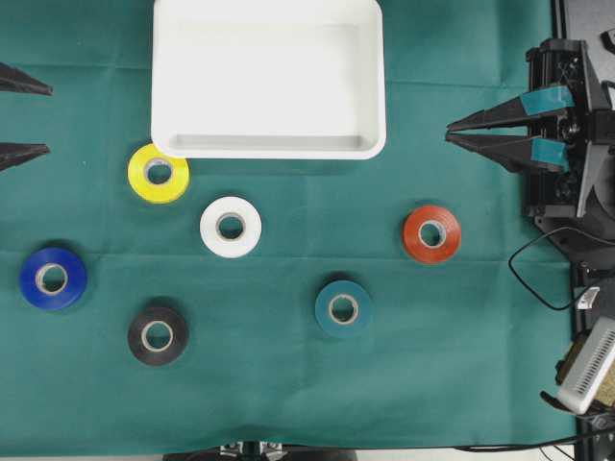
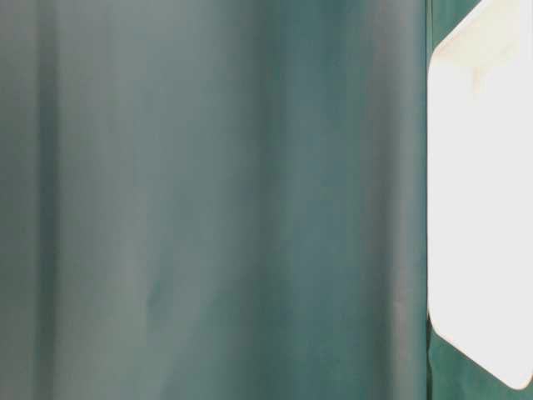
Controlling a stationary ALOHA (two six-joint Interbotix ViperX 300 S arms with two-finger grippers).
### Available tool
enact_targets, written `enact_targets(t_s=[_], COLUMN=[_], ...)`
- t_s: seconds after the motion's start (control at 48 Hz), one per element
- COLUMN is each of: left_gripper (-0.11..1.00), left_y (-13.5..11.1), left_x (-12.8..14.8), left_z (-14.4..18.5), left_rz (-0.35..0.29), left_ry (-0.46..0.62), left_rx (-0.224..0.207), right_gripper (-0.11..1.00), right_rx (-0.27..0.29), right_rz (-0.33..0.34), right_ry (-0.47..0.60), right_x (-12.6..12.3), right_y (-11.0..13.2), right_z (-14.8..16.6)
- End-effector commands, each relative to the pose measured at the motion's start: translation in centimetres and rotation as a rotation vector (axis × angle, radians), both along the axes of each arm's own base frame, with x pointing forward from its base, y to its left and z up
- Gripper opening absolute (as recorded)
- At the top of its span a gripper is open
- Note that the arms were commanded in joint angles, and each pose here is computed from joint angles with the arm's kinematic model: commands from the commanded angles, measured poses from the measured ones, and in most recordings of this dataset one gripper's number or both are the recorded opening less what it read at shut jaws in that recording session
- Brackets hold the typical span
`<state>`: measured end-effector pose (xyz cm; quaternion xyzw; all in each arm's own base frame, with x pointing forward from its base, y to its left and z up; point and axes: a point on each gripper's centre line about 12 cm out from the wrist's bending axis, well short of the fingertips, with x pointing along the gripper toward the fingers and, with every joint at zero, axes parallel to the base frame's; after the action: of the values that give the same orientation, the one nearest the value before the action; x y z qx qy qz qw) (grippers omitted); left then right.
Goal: Put the tape alternately from left to right into the white case.
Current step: 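Move both grippers inward from the rest pose toward the tape rolls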
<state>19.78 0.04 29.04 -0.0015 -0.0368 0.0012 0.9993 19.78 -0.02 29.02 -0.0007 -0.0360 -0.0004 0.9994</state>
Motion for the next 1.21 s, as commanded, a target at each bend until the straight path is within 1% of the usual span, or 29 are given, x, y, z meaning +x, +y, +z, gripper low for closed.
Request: enact_targets(t_s=[0.0, 0.021, 0.042, 0.104, 0.146, 0.229, 0.334, 0.605, 0.667, 0.73, 0.834, 0.876, 0.897, 0.938, 1.022, 1.084, 1.105, 1.189], left_gripper=[0.24, 0.24, 0.22, 0.09, 0.02, -0.06, -0.1, -0.1, -0.09, -0.05, 0.08, 0.16, 0.2, 0.31, 0.55, 0.73, 0.76, 0.76], left_y=[-0.2, -0.2, -0.3, -0.3, -0.4, -0.6, -0.6, -0.6, -0.6, -0.6, -0.6, -0.6, -0.6, -0.6, -0.6, -0.7, -0.7, -0.7], left_x=[0.3, 0.3, 0.3, 0.3, 0.4, 0.4, 0.5, 0.5, 0.5, 0.5, 0.5, 0.5, 0.5, 0.6, 0.6, 0.6, 0.6, 0.7], left_z=[0.8, 0.8, 0.8, 0.6, 0.6, 0.6, 0.6, 0.6, 0.7, 0.6, 0.4, 0.1, 0.1, 0.0, -0.1, 0.0, 0.0, 0.0], left_rz=[-0.012, -0.012, -0.014, -0.017, -0.02, -0.028, -0.029, -0.031, -0.031, -0.031, -0.029, -0.031, -0.031, -0.031, -0.031, -0.031, -0.031, -0.031], left_ry=[-0.017, -0.017, -0.017, -0.012, -0.01, -0.007, -0.009, -0.006, -0.007, -0.006, 0.007, 0.022, 0.03, 0.044, 0.057, 0.056, 0.059, 0.062], left_rx=[-0.039, -0.039, -0.039, -0.039, -0.039, -0.042, -0.042, -0.044, -0.042, -0.041, -0.039, -0.039, -0.039, -0.039, -0.039, -0.037, -0.035, -0.034], right_gripper=[0.24, 0.24, 0.21, 0.09, 0.03, -0.04, -0.05, -0.05, -0.01, 0.07, 0.3, 0.42, 0.5, 0.62, 0.83, 0.86, 0.85, 0.85], right_rx=[0.008, 0.006, 0.005, 0.003, 0.002, 0.002, 0.002, 0.003, 0.003, 0.003, 0.011, 0.014, 0.016, 0.019, 0.02, 0.022, 0.02, 0.022], right_rz=[-0.004, -0.004, -0.004, -0.003, -0.005, -0.005, -0.005, -0.006, -0.006, -0.006, -0.006, -0.006, -0.006, -0.006, -0.006, -0.006, -0.006, -0.006], right_ry=[-0.006, 0.0, 0.002, 0.014, 0.018, 0.025, 0.023, 0.02, 0.021, 0.025, 0.026, 0.032, 0.034, 0.041, 0.051, 0.057, 0.058, 0.064], right_x=[0.3, 0.3, 0.2, 0.2, 0.2, 0.1, 0.1, 0.1, 0.1, 0.1, 0.2, 0.3, 0.3, 0.4, 0.7, 0.8, 0.9, 1.2], right_y=[-0.1, -0.1, -0.1, -0.1, -0.1, -0.1, -0.1, -0.1, -0.1, -0.1, -0.1, -0.1, -0.1, -0.1, -0.1, -0.2, -0.1, -0.2], right_z=[0.3, 0.1, 0.0, -0.4, -0.6, -0.9, -0.8, -0.7, -0.8, -0.9, -0.9, -1.0, -1.0, -1.1, -1.2, -1.2, -1.2, -1.2])
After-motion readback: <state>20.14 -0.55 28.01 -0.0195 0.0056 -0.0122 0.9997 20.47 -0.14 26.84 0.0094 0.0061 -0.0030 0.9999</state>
